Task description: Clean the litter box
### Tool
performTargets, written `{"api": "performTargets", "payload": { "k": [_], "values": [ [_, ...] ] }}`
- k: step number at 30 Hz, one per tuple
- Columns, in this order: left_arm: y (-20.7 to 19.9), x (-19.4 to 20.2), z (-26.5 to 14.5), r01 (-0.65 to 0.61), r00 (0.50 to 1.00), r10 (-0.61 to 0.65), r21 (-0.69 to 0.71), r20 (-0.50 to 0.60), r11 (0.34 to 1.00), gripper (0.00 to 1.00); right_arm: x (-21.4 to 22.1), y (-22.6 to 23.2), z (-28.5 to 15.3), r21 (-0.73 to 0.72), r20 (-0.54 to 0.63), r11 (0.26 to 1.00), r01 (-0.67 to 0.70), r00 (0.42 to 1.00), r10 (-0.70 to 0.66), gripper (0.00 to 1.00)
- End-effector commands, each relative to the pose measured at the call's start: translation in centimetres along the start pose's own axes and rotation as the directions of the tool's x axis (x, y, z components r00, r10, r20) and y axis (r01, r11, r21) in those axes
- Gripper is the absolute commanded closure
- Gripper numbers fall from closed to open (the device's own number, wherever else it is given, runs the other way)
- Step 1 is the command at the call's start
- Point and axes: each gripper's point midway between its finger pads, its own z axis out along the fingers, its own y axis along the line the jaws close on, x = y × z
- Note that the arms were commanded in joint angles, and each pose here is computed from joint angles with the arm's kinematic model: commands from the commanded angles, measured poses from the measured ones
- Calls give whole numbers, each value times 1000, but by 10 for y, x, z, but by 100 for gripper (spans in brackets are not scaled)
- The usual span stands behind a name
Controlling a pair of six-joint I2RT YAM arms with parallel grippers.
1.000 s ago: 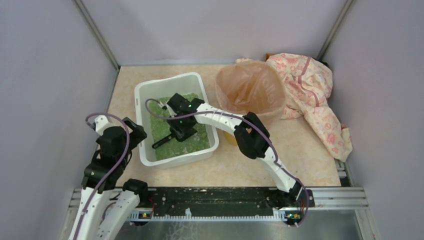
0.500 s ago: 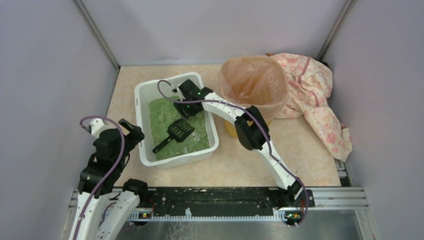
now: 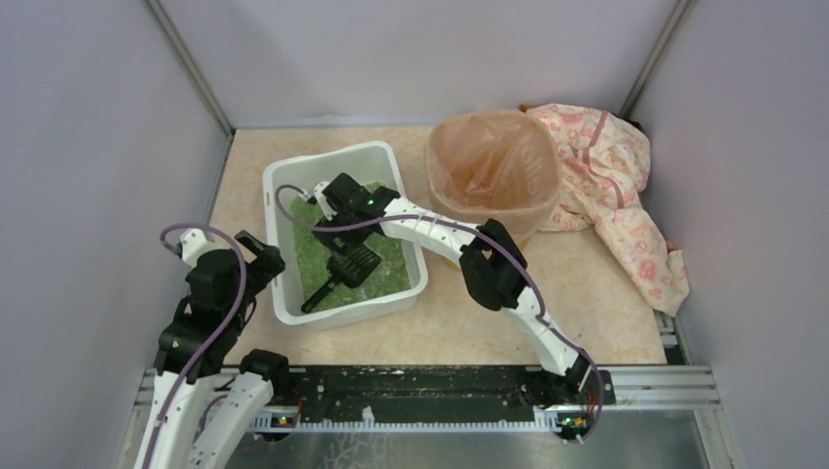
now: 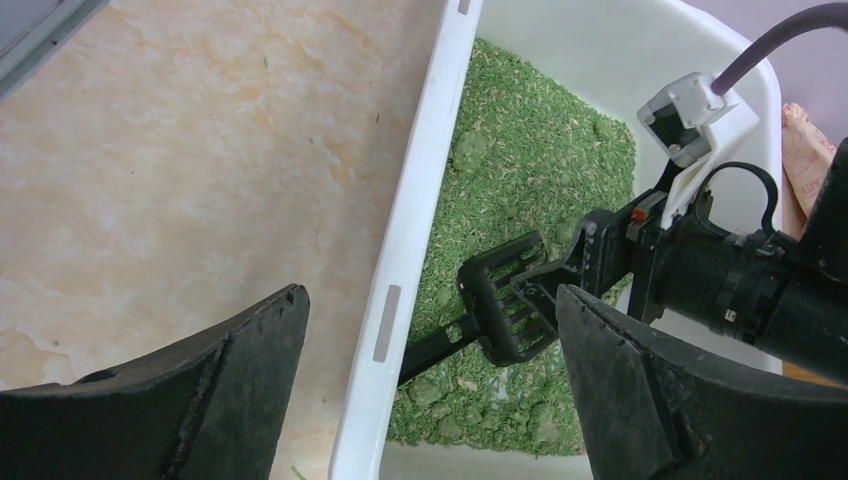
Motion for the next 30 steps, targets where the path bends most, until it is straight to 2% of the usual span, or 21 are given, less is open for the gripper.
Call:
{"api": "performTargets", "payload": {
  "k": [1,3,5,9,14,22,30],
  "values": [
    [-2,0,1,7,1000,-7,13,2,1000,1,-28,22,-30,4,60,996,84,995,-85,13],
    [-1,-1,0,8,1000,-8,11,7,1000,1,-7,29,-24,-1,-14,996,91,996,-91,7],
    [0,-2,-2,11,1000,-11,10,14,1000,1,18,32,-18,12,-77,996,85,993,-84,5],
    [2,-1,-2,8,1000,-8,5,18,1000,1,42,37,-13,8,-83,999,36,996,-36,3],
    [-3,1,2,7,1000,-7,16,7,1000,1,65,21,18,65,-169,997,30,985,-19,2],
    [2,-8,-5,0,1000,0,-7,26,1000,1,22,-31,46,77,-75,992,-102,991,108,4],
    [0,-16,-10,-11,999,11,-4,32,1000,1,-22,-89,42,120,87,972,-200,978,190,8]
  ]
}}
